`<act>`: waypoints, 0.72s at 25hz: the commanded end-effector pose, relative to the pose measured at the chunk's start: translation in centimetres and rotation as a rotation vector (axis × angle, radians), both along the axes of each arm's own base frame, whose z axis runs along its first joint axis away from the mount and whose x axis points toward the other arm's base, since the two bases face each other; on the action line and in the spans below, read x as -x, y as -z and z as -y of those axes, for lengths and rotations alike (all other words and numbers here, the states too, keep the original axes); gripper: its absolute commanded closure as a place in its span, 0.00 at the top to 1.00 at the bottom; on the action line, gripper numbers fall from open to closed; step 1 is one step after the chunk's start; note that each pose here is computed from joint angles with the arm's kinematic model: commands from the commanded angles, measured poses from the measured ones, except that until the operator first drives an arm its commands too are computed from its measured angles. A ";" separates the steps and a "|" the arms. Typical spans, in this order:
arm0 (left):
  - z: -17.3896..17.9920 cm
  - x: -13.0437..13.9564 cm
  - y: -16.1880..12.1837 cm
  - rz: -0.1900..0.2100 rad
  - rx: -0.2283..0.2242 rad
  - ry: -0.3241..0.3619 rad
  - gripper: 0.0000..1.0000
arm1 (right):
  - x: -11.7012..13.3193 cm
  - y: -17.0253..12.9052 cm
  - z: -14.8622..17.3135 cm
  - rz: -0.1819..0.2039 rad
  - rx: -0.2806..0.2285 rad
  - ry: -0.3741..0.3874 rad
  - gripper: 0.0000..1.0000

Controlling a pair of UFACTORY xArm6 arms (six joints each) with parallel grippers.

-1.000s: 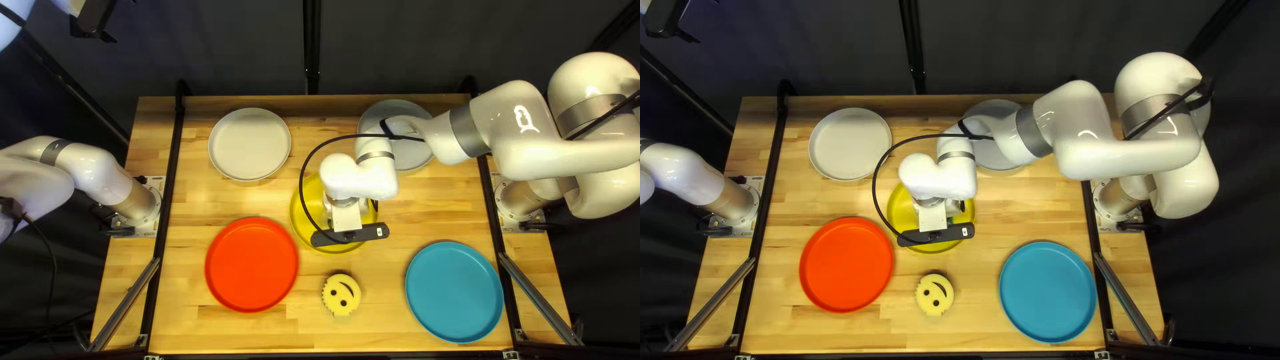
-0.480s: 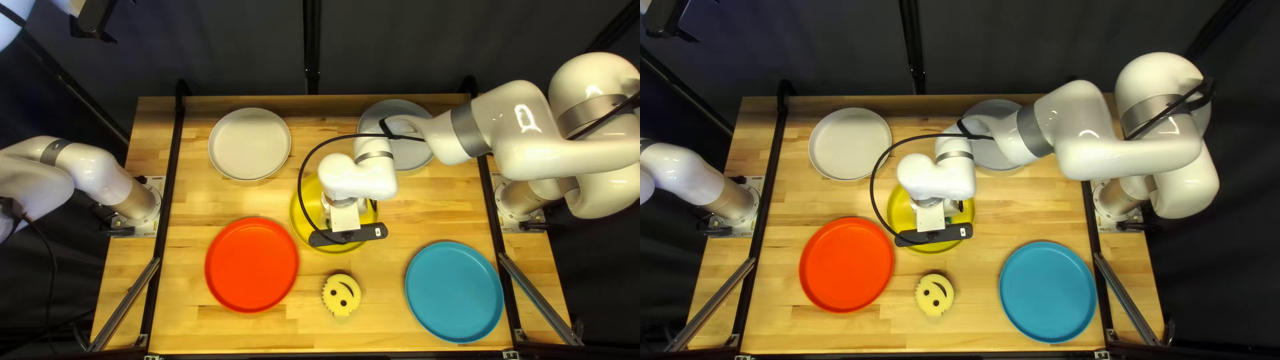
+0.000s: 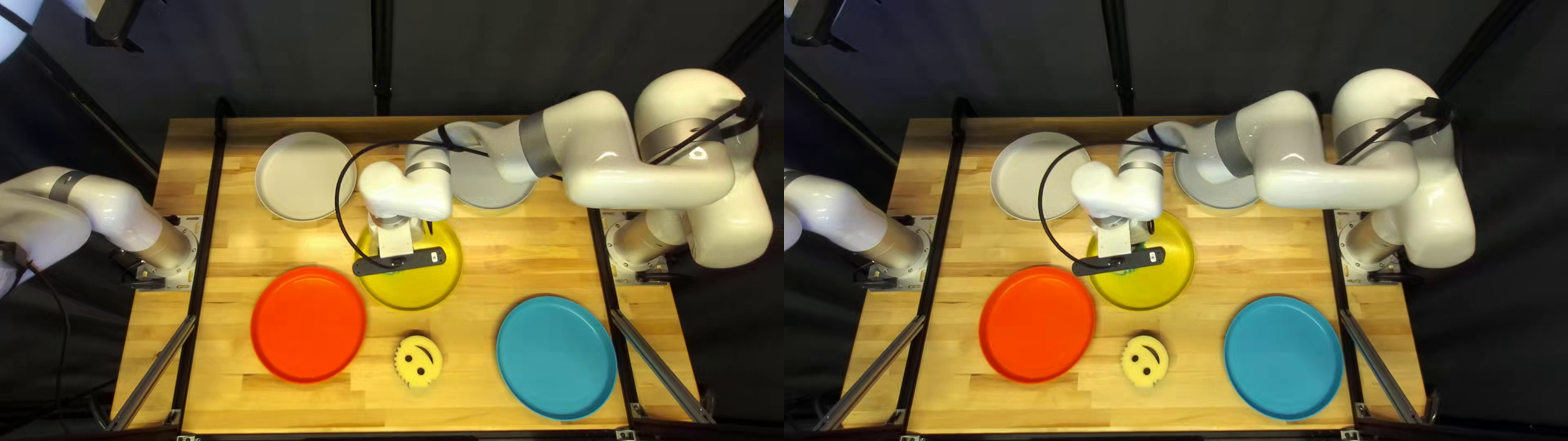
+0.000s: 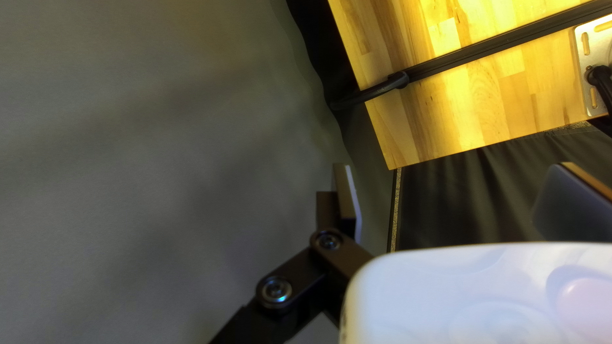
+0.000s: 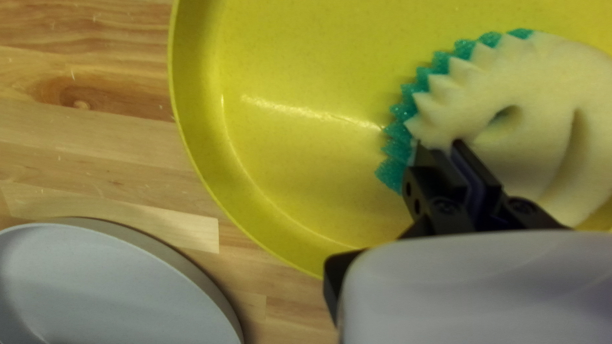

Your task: Pick up sponge and scrub the plate

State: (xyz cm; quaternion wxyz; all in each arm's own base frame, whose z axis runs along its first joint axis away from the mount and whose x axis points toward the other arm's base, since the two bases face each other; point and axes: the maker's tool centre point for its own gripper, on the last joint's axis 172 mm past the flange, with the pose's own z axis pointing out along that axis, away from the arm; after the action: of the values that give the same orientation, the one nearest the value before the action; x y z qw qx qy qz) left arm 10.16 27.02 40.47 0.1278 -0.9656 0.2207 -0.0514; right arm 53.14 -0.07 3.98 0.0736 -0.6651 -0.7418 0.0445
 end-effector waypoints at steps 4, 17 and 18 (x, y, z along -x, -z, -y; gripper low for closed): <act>0.0 0.0 0.0 0.000 0.000 0.000 1.00 | 2.6 0.5 -0.8 0.002 -0.012 0.015 0.00; 0.0 0.0 0.0 0.000 0.000 0.000 1.00 | 6.9 0.6 -4.6 -0.010 -0.012 0.015 0.00; 0.0 0.0 0.0 0.000 0.000 0.000 1.00 | 7.4 0.5 -4.9 -0.010 -0.012 0.016 0.00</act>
State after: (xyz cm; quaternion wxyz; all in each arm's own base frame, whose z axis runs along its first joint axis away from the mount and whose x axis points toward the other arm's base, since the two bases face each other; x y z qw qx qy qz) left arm 10.16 27.02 40.47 0.1278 -0.9656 0.2207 -0.0514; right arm 46.60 4.18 3.38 0.0825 -0.6695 -0.7369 0.0444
